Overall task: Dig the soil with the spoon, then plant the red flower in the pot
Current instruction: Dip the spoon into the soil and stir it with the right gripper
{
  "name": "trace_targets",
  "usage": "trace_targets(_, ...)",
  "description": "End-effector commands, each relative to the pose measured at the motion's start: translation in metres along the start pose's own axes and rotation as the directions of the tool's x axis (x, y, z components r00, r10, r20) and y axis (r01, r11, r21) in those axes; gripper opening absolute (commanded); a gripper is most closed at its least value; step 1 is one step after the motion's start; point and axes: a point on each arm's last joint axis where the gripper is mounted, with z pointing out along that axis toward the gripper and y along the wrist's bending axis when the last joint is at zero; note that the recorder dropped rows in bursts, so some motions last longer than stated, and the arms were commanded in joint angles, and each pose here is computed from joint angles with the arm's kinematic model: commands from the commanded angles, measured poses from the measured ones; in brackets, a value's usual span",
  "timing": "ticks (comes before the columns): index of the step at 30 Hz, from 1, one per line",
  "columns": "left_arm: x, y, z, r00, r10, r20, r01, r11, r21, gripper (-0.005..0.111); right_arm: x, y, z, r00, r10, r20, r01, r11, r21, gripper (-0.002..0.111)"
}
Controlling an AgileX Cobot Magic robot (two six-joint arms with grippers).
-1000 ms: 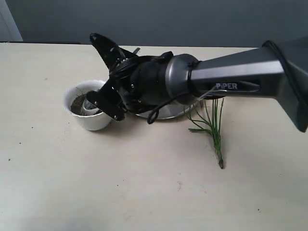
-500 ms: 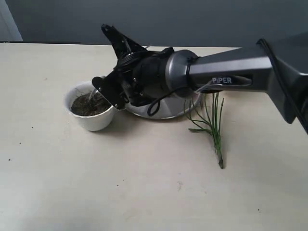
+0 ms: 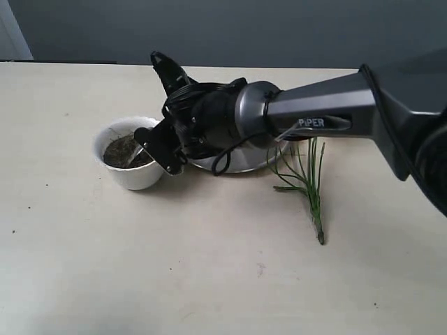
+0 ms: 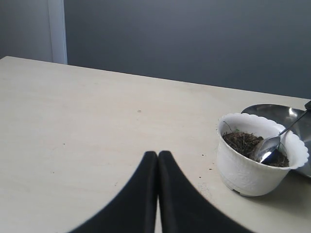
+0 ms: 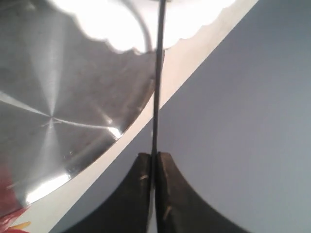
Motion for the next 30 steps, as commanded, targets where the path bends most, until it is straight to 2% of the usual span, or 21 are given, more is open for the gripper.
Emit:
trace_targets(1,0.000,0.000,0.000,1.000,0.001,0.013,-0.002,1.000,0.006,0.000,0.009,-0.012,-0.012,0.999,0.006,-0.032,-0.005,0.999,0.032,-0.001)
trace_targets(9,0.000,0.000,0.000,1.000,0.001,0.013,-0.002,1.000,0.006,0.000,0.013,-0.018,-0.019,0.999,0.033,-0.015,-0.032,0.998,0.049,-0.001)
trace_targets(22,0.000,0.000,0.000,1.000,0.001,0.013,-0.002,1.000,0.006,0.000,-0.003,0.000,0.001,1.000,-0.017,0.001,0.017,1.000,0.000,-0.001)
trace_targets(30,0.000,0.000,0.000,1.000,0.001,0.013,-0.002,1.000,0.006,0.000,0.020,-0.024,-0.019,0.994,0.078,-0.071,-0.074,0.996,0.051,-0.001)
